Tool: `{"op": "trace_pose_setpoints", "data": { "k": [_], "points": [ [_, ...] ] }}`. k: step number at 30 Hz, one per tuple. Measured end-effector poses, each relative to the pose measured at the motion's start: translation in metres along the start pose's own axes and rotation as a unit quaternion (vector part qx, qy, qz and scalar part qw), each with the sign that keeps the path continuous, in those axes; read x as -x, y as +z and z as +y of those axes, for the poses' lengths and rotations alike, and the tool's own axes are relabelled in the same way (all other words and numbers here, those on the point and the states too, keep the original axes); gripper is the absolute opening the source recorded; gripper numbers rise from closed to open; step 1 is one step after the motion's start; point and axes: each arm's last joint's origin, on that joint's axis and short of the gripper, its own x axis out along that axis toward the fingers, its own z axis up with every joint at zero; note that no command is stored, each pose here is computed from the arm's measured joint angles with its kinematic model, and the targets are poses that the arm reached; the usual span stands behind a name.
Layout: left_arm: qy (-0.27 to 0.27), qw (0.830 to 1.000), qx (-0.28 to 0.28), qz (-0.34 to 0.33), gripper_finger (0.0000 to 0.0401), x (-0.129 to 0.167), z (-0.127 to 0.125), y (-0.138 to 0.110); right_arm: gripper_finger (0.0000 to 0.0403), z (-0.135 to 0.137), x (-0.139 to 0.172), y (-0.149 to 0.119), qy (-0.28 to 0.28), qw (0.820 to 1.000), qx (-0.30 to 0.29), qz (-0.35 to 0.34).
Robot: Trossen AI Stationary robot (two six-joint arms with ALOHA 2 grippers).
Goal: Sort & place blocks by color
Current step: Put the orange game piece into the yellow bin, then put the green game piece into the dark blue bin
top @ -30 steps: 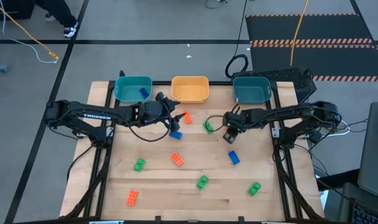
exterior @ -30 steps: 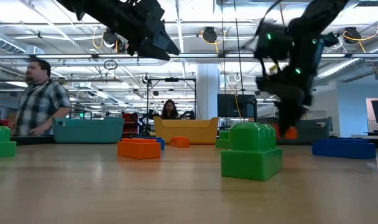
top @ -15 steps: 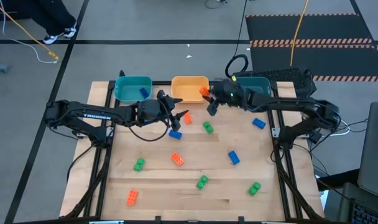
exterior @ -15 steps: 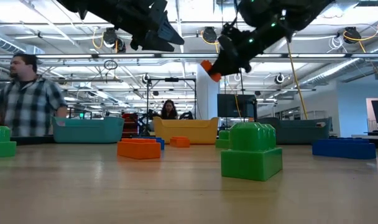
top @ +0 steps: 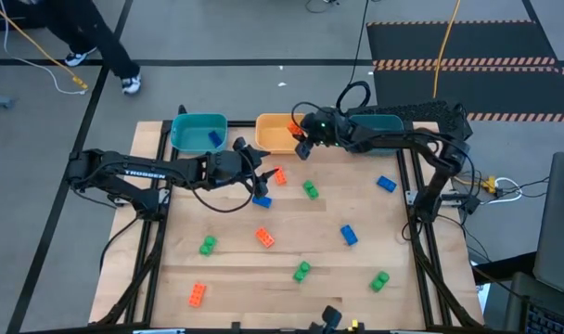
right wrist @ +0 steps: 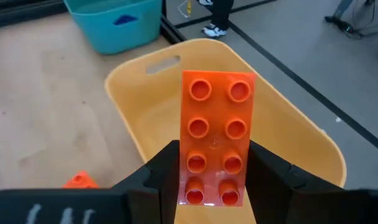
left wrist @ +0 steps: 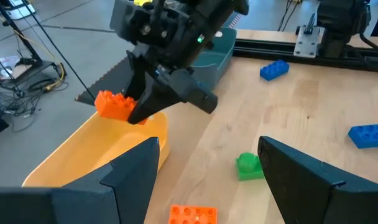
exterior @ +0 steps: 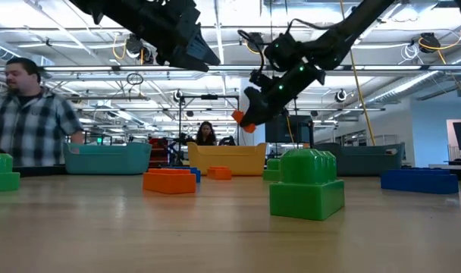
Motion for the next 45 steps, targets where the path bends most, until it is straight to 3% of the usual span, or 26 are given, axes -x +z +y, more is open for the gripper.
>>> {"op": "trace_pose_setpoints", "data": {
  "k": [6,12,19,27,31,38,45],
  "points": [
    [0.0,1.0,-0.001,-0.001,0.0273,0.0,0.0,0.0,0.0138,-0.008,-0.007,-0.007,-0.009,1.0,-0.009,0.018],
    [0.0,1.0,-0.001,-0.002,0.0273,0.0,0.0,0.0,0.0195,-0.008,-0.005,-0.004,-0.011,1.0,-0.01,0.008],
    [0.0,1.0,-0.003,0.004,0.0273,0.0,0.0,-0.001,0.0222,-0.007,-0.005,-0.004,-0.012,1.0,-0.009,0.009],
    [0.0,1.0,-0.005,0.008,0.0274,0.0,0.0,-0.002,0.0228,-0.004,0.023,0.017,-0.006,1.0,-0.003,-0.026],
    [0.0,1.0,-0.005,0.009,0.0273,0.0,0.0,-0.002,0.0228,0.015,0.049,0.021,0.019,1.0,-0.001,0.005],
    [0.0,1.0,-0.007,0.009,0.0274,0.0,0.0,-0.002,0.0226,0.074,0.078,0.009,0.078,0.992,0.067,0.071],
    [0.002,0.998,-0.004,0.056,0.0274,0.01,0.004,-0.007,0.0223,0.108,0.089,-0.005,0.129,0.982,0.062,0.122]
  ]
}}
